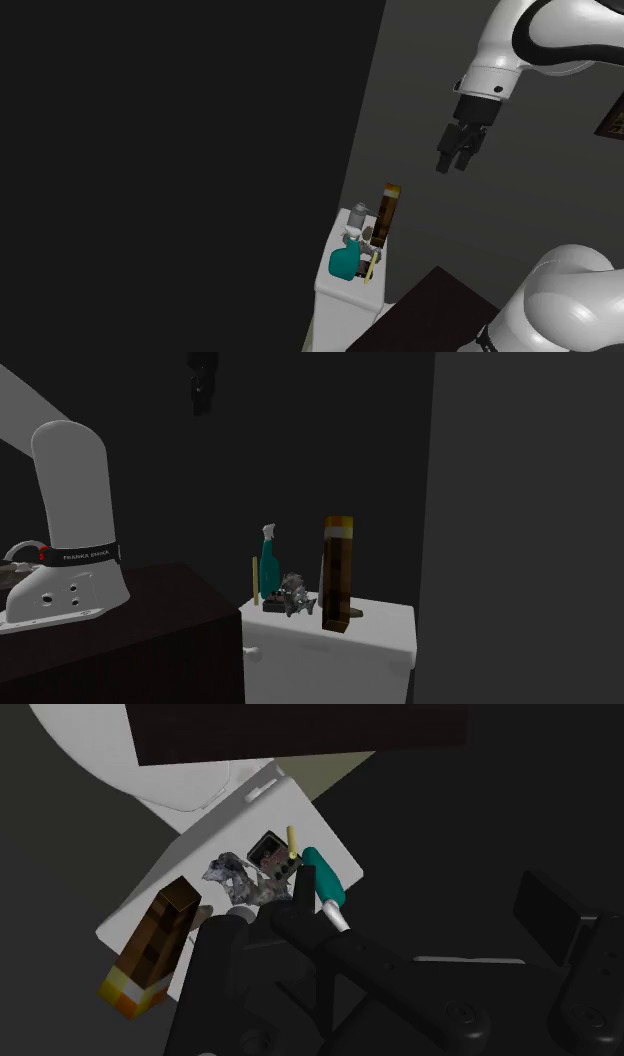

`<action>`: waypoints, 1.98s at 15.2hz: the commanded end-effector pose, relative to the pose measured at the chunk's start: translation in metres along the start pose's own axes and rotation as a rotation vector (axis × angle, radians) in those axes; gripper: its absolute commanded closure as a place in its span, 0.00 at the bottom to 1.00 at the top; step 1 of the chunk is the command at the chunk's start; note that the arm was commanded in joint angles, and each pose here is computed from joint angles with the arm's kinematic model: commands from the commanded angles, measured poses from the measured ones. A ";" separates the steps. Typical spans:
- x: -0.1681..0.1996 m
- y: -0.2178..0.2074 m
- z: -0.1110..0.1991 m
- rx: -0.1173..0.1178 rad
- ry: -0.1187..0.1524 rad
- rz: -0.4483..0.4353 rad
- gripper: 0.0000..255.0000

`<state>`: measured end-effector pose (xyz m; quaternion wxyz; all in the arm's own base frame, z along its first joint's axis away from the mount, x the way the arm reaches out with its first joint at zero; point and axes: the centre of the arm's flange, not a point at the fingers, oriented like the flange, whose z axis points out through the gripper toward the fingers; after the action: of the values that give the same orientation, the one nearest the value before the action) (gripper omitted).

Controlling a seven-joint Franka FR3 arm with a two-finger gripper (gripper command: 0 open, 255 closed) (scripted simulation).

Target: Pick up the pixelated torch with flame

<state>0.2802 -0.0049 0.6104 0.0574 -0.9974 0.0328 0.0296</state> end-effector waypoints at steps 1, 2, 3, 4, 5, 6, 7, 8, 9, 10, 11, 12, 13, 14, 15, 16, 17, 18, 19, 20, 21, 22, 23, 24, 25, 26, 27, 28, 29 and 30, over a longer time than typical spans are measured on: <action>0.000 0.000 0.000 0.000 0.000 0.000 0.00; 0.007 0.008 0.007 -0.003 0.000 -0.002 0.00; 0.015 0.016 0.013 -0.006 0.001 -0.005 0.00; 0.022 0.025 0.020 -0.009 0.001 -0.007 0.00; 0.030 0.033 0.026 -0.012 0.001 -0.010 0.00; 0.037 0.041 0.033 -0.016 0.002 -0.012 0.00; 0.045 0.049 0.039 -0.019 0.002 -0.015 0.00; 0.052 0.058 0.045 -0.022 0.002 -0.017 0.00; 0.060 0.066 0.052 -0.025 0.003 -0.020 0.00; 0.067 0.074 0.058 -0.028 0.003 -0.022 0.00; 0.075 0.082 0.064 -0.031 0.003 -0.025 0.00; 0.082 0.091 0.071 -0.034 0.003 -0.027 0.00; 0.090 0.099 0.077 -0.037 0.004 -0.030 0.00; 0.098 0.107 0.083 -0.040 0.004 -0.032 0.00; 0.105 0.116 0.089 -0.044 0.004 -0.035 0.00; 0.113 0.124 0.095 -0.047 0.005 -0.037 0.00; 0.121 0.132 0.102 -0.050 0.005 -0.040 0.00; 0.128 0.140 0.108 -0.053 0.005 -0.042 0.00; 0.136 0.149 0.114 -0.056 0.006 -0.045 0.00; 0.144 0.157 0.120 -0.059 0.006 -0.047 0.00; 0.152 0.165 0.126 -0.062 0.006 -0.050 0.00; 0.160 0.173 0.132 -0.065 0.007 -0.052 0.00; 0.167 0.182 0.138 -0.068 0.007 -0.055 0.00; 0.175 0.190 0.144 -0.072 0.007 -0.057 0.00; 0.183 0.198 0.150 -0.075 0.008 -0.060 0.00; 0.191 0.206 0.156 -0.078 0.008 -0.062 0.00; 0.199 0.215 0.161 -0.081 0.008 -0.065 0.00; 0.207 0.223 0.167 -0.084 0.008 -0.067 0.00; 0.215 0.231 0.173 -0.087 0.009 -0.070 0.00; 0.223 0.239 0.179 -0.090 0.009 -0.072 0.00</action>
<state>0.4702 -0.2265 0.4034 0.0152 -0.9996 -0.0026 0.0245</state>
